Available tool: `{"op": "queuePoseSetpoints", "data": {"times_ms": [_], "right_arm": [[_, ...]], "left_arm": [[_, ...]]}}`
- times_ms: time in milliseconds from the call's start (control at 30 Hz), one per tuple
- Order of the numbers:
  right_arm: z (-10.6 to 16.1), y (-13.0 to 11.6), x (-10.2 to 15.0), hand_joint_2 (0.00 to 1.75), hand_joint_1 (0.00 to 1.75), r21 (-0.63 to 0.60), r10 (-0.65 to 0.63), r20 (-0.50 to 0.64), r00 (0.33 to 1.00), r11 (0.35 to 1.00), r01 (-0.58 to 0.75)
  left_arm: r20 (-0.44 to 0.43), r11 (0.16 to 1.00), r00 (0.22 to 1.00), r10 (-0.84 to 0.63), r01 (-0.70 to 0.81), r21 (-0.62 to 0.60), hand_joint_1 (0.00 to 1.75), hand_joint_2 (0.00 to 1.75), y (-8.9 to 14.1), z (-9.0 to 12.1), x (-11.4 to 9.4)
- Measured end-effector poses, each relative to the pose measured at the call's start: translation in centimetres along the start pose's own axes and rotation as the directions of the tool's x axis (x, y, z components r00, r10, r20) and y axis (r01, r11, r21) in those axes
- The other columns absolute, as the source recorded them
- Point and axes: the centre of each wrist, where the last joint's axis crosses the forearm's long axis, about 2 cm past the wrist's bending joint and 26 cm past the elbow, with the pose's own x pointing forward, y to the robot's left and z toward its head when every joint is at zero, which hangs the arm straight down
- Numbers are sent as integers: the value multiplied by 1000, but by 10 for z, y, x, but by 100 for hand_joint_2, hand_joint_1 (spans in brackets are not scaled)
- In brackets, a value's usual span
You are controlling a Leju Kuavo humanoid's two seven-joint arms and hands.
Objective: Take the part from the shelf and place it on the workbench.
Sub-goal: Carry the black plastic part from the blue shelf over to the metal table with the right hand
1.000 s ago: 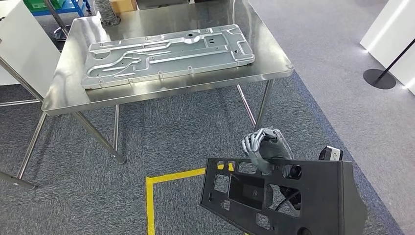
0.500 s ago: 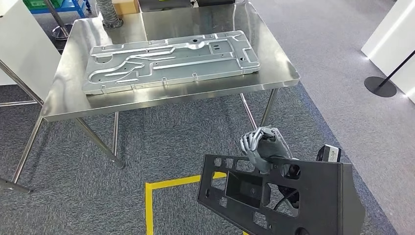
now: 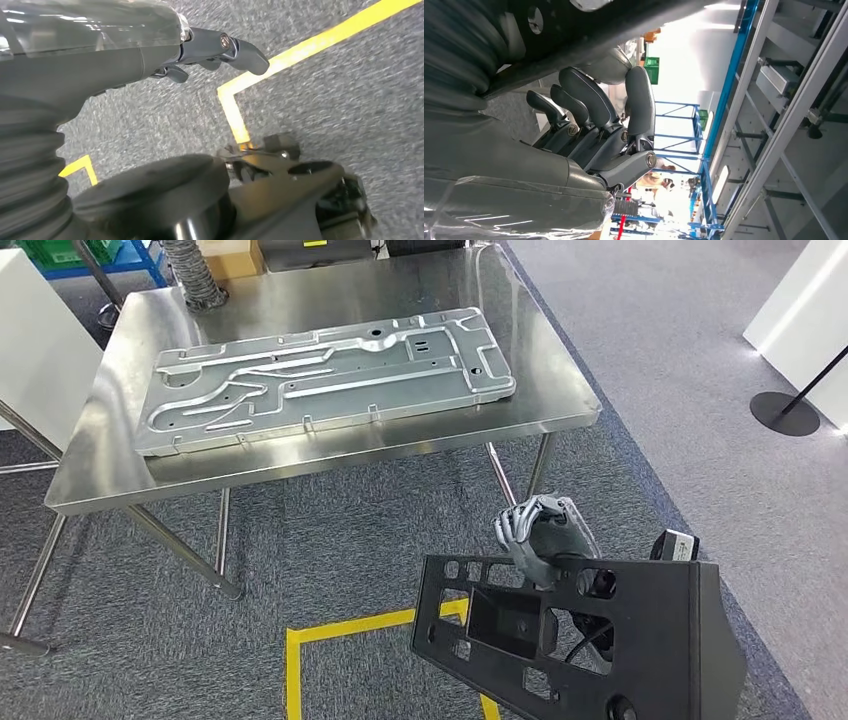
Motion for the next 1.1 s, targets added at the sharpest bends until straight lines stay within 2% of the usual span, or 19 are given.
{"op": "queuePoseSetpoints", "data": {"times_ms": [500, 1100], "right_arm": [[7, 7, -3, 175, 175, -20, -13, -10, 1000, 1000, 13], [2, 6, 3, 175, 175, 2, 10, -6, 1000, 1000, -10]], "left_arm": [[-10, 1000, 1000, -8, 7, -6, 0, 175, -2, 1, -5], [-4, 1000, 1000, 2, -2, -4, 0, 175, -1, 0, -1]]}}
